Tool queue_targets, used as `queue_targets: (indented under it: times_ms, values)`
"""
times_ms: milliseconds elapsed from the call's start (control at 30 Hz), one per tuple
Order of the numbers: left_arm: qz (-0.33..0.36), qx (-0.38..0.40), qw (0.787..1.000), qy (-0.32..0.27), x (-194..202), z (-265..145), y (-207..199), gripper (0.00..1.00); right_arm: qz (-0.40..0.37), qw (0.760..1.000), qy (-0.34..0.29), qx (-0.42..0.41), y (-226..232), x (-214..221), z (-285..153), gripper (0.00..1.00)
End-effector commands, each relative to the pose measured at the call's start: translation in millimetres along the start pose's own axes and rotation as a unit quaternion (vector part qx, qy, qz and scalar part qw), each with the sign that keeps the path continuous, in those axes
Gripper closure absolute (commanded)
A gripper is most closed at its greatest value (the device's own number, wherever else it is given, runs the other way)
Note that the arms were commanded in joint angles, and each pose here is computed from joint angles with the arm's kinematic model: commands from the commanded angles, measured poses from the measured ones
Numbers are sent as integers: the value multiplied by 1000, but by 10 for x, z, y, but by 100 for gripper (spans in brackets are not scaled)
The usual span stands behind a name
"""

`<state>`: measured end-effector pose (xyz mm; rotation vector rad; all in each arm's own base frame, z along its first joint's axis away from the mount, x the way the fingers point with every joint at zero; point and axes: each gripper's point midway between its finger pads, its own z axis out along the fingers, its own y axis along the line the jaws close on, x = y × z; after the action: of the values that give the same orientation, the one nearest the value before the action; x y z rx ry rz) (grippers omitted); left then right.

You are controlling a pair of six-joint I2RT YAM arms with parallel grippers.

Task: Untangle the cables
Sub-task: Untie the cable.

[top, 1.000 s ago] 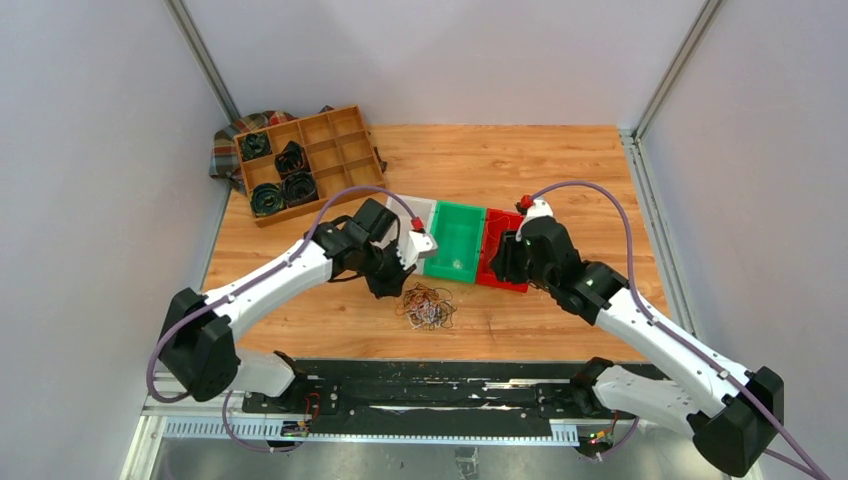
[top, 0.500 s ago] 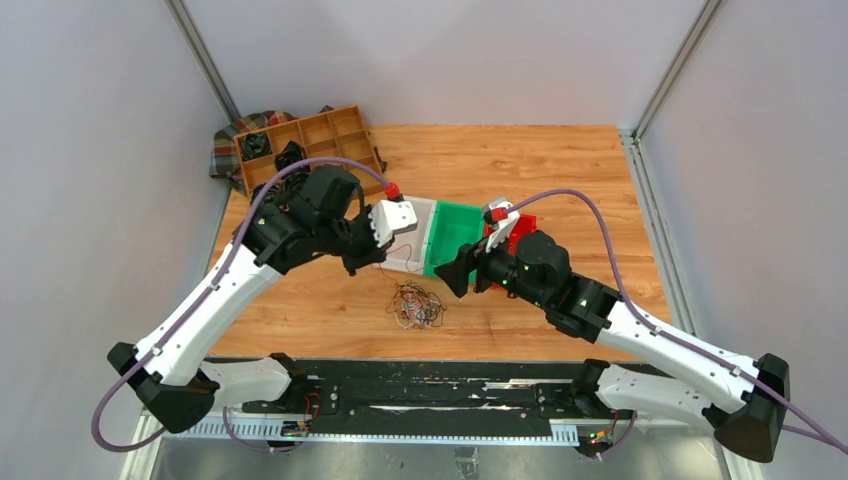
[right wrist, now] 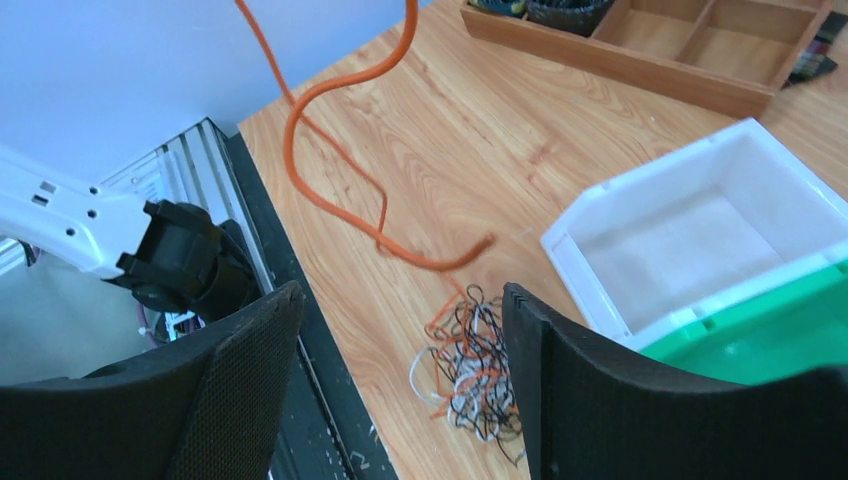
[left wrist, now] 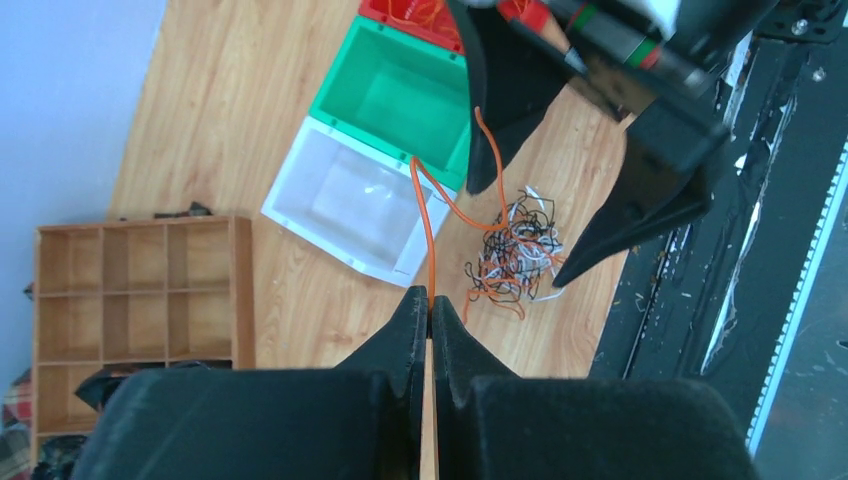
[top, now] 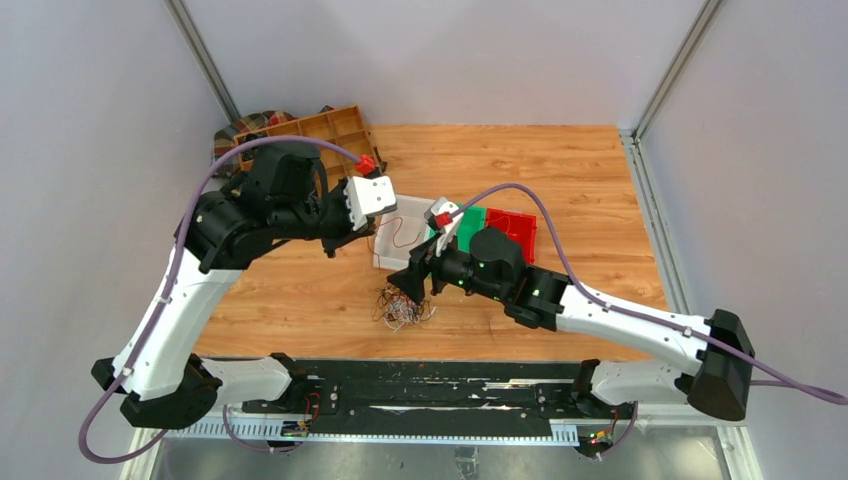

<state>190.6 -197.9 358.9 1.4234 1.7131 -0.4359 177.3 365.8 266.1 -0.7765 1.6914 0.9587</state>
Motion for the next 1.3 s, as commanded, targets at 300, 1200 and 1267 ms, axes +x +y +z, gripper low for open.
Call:
queue_targets:
  times_ms: [300,1200,1267]
  values:
    - [49,-44,994,-91,-602,-596,76,100,8,998,-57,-26,137,-203,630,32]
    - [64,-67,982,-163,-990,-995,72,100,27,999,-33,-17,173,315,985,35]
    - [67,-75,980,-171,-1048,-1040,100,100,26,999,-25,-20,189,338,1065,36]
